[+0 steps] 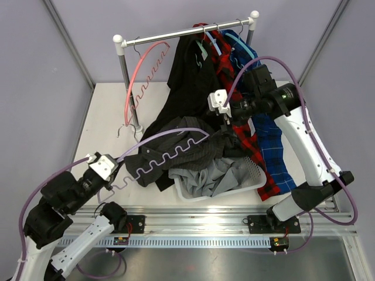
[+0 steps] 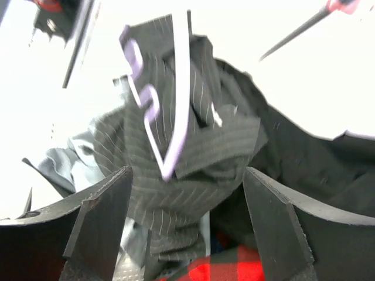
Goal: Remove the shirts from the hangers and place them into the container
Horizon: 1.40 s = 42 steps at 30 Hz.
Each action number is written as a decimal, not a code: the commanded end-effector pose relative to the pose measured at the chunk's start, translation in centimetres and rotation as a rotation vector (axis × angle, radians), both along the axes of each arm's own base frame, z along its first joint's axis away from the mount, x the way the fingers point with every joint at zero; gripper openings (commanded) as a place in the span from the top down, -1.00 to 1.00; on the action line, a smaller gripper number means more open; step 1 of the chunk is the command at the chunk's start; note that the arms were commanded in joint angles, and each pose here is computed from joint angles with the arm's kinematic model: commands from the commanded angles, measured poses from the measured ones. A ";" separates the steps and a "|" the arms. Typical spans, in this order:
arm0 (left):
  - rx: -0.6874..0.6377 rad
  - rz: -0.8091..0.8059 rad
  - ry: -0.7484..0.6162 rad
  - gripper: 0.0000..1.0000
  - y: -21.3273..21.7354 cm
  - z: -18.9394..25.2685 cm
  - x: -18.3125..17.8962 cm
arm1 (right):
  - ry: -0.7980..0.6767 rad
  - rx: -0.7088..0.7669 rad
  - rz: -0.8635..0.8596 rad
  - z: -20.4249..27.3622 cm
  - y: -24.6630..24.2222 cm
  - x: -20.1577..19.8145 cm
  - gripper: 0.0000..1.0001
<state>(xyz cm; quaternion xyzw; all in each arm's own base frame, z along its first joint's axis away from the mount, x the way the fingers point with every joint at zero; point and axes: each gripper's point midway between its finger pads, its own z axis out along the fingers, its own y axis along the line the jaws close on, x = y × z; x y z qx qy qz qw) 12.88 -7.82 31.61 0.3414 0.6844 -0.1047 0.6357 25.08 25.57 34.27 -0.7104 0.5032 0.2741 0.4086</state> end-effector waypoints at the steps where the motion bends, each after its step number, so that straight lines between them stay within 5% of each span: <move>1: 0.031 -0.075 -0.127 1.00 -1.8 2.5 1.4 | 0.165 0.038 0.115 1.3 0.1 -4.9 -0.67; 15: 0.059 -0.344 -0.195 1.00 -7.9 4.2 2.8 | 0.171 -0.072 0.165 -0.4 7.3 -6.6 -0.65; 19: 0.056 -0.305 -0.227 1.00 -7.7 4.6 3.6 | 0.247 -0.091 0.207 -1.2 7.7 -8.3 -0.29; 20: 0.061 -0.294 -0.227 1.00 -7.6 4.4 3.9 | 0.269 -0.096 0.193 -1.2 7.7 -8.4 0.06; 22: 0.066 -0.260 -0.253 1.00 -7.2 4.6 4.4 | 0.278 -0.115 0.180 -1.5 7.2 -8.6 0.36; 24: 0.079 -0.237 -0.254 1.00 -6.9 3.9 4.7 | 0.280 -0.130 0.135 -1.7 7.0 -8.2 0.93; 28: 0.072 -0.179 -0.253 0.97 -6.4 3.1 5.7 | 0.293 -0.119 0.063 -1.8 6.5 -8.1 1.00; 30: 0.047 -0.153 -0.250 0.68 -6.1 3.1 5.8 | 0.262 -0.096 -0.010 -1.5 6.8 -6.9 1.00; 31: 0.021 -0.120 -0.238 0.11 -5.7 3.3 6.0 | 0.263 -0.097 -0.049 -1.6 6.4 -6.7 1.00; 34: -0.033 -0.071 -0.219 -0.55 -5.0 3.7 5.9 | 0.206 -0.071 -0.196 -1.4 5.7 -3.9 1.00; 38: -0.069 -0.033 -0.192 -0.79 -4.2 3.3 5.5 | 0.175 -0.019 -0.380 -0.3 3.9 0.0 1.00; 42: -0.091 -0.001 -0.171 -0.83 -3.4 2.4 5.0 | 0.153 0.080 -0.496 1.9 2.9 2.9 1.00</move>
